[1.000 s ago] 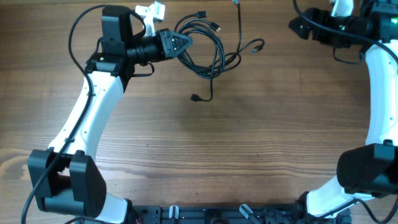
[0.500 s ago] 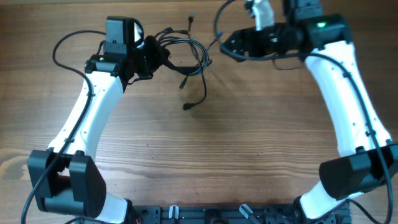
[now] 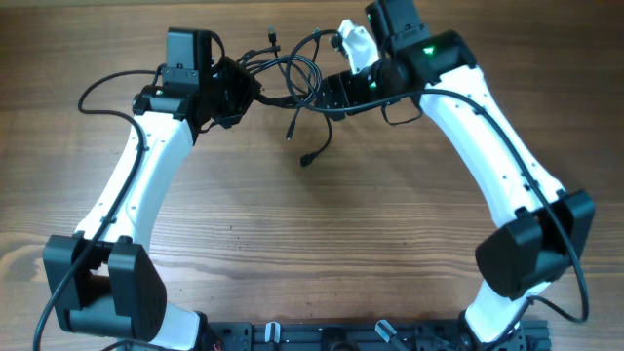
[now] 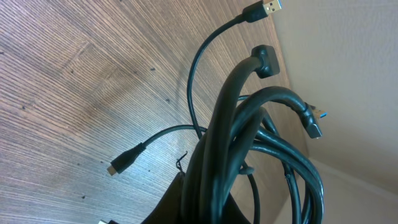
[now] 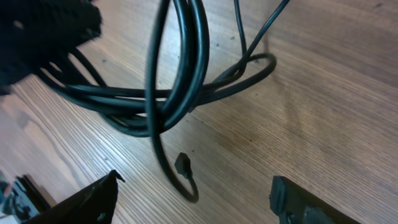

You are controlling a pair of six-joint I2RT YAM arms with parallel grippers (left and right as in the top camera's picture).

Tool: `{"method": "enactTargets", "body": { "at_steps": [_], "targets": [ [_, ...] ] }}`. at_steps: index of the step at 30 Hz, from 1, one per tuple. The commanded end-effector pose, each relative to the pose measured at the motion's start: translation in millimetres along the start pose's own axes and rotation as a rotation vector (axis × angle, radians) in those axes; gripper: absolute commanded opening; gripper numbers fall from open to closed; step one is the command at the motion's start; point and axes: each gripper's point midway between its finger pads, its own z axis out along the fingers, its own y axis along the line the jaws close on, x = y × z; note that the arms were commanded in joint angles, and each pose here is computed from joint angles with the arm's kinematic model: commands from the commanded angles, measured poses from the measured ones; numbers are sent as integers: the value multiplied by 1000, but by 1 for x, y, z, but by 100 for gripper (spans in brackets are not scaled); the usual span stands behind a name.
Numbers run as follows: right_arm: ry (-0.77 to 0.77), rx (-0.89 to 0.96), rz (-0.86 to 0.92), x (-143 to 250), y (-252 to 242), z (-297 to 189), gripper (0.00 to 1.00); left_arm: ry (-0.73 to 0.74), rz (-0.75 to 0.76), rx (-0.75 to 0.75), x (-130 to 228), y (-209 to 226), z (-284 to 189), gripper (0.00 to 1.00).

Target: Untangle cables

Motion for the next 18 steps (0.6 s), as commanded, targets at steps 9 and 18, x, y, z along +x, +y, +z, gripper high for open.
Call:
{"method": "enactTargets", "body": {
  "at_steps": [9, 18],
  "targets": [
    [3, 21, -82, 9, -16, 44, 23, -5, -2, 34, 0, -10, -11, 4],
    [-266, 95, -55, -47, -6, -57, 4, 9, 325, -9, 3, 1, -11, 4]
  ]
}}
